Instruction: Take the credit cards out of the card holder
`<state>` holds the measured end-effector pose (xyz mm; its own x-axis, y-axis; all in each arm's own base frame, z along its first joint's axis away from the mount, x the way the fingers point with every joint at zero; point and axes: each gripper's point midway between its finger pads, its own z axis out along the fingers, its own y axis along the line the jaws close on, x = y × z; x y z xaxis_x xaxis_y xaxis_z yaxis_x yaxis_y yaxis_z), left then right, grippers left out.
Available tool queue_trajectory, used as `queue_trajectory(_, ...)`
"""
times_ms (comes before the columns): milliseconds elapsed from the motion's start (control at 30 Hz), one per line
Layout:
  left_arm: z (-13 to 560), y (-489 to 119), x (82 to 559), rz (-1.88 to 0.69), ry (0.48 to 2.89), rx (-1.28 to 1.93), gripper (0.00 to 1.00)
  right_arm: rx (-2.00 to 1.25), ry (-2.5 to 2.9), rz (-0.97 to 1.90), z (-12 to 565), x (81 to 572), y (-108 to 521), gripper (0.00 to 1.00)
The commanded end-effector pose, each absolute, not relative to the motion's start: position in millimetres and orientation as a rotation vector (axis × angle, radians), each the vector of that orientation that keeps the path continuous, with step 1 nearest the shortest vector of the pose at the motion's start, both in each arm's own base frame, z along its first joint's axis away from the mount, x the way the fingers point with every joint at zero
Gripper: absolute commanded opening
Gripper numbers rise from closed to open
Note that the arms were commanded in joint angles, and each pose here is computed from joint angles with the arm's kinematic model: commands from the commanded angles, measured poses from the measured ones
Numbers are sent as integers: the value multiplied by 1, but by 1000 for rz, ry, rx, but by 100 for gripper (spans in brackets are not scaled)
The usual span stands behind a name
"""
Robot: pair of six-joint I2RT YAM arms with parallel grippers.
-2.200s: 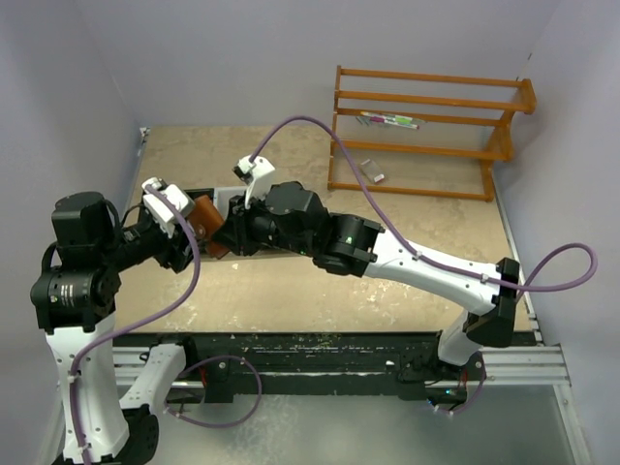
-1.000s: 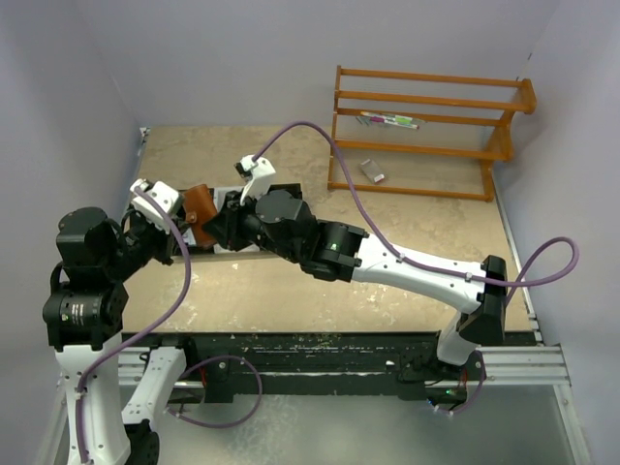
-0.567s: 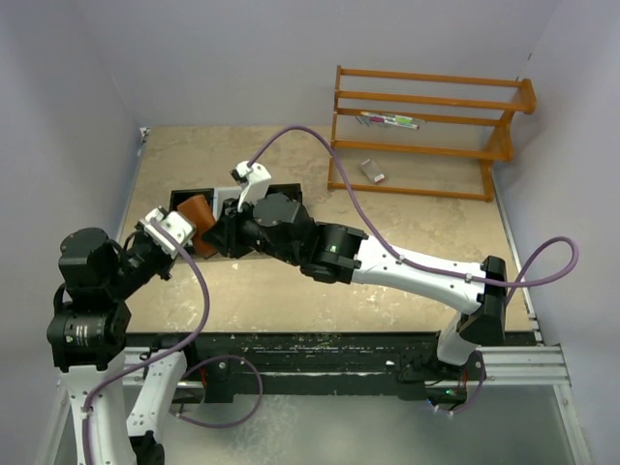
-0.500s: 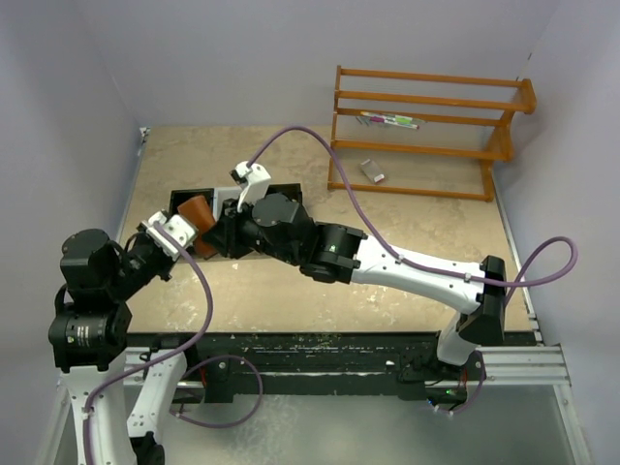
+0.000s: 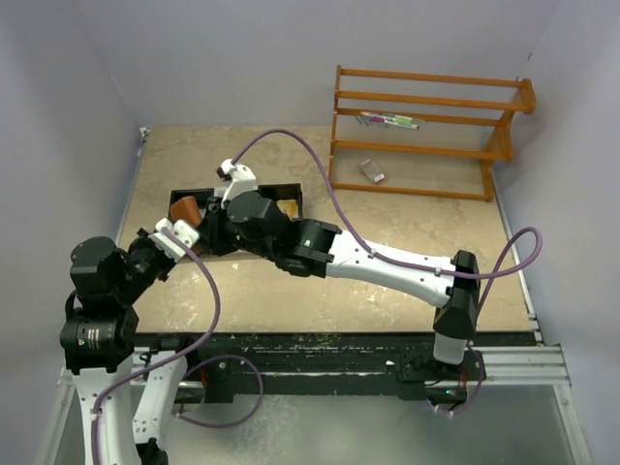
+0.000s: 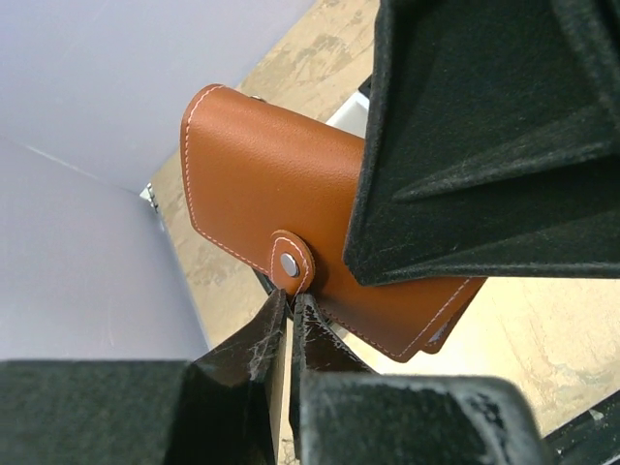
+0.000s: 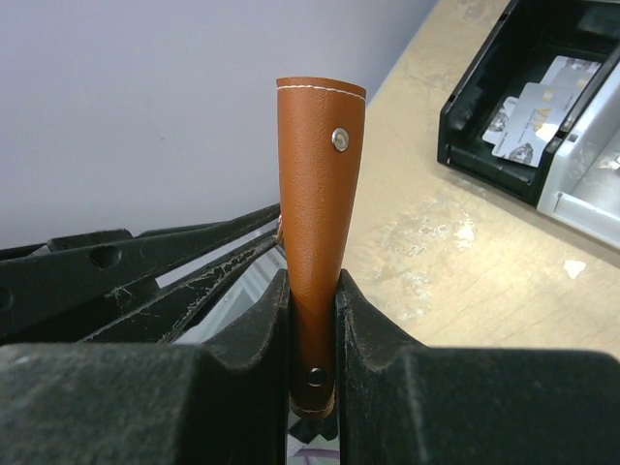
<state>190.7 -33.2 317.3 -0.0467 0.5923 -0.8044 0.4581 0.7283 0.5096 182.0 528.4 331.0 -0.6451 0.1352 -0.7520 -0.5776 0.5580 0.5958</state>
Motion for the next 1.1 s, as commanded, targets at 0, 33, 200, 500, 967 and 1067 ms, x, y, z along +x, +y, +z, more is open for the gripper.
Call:
queue_trajectory(0,355,-24,210,205,1558,716,0,-356,1934,1389,376,142,541,0)
queue_trajectory(33,356,-23,211,194,1567,682,0,-349,1921,1405,380,141,539,0)
queue_trajectory(200,364,-27,209,147,1562,635,0,-342,1913,1406,382,139,531,0)
queue_trajectory(500,390,-13,206,178,1526,468,0,-324,1938,1379,366,139,521,0)
queue_trajectory(967,419,-12,203,16,1569,194,0,-348,1880,1451,366,128,489,0)
queue_trajectory(1067,413,-21,203,-57,1624,191,17,-342,1837,1481,373,135,478,0)
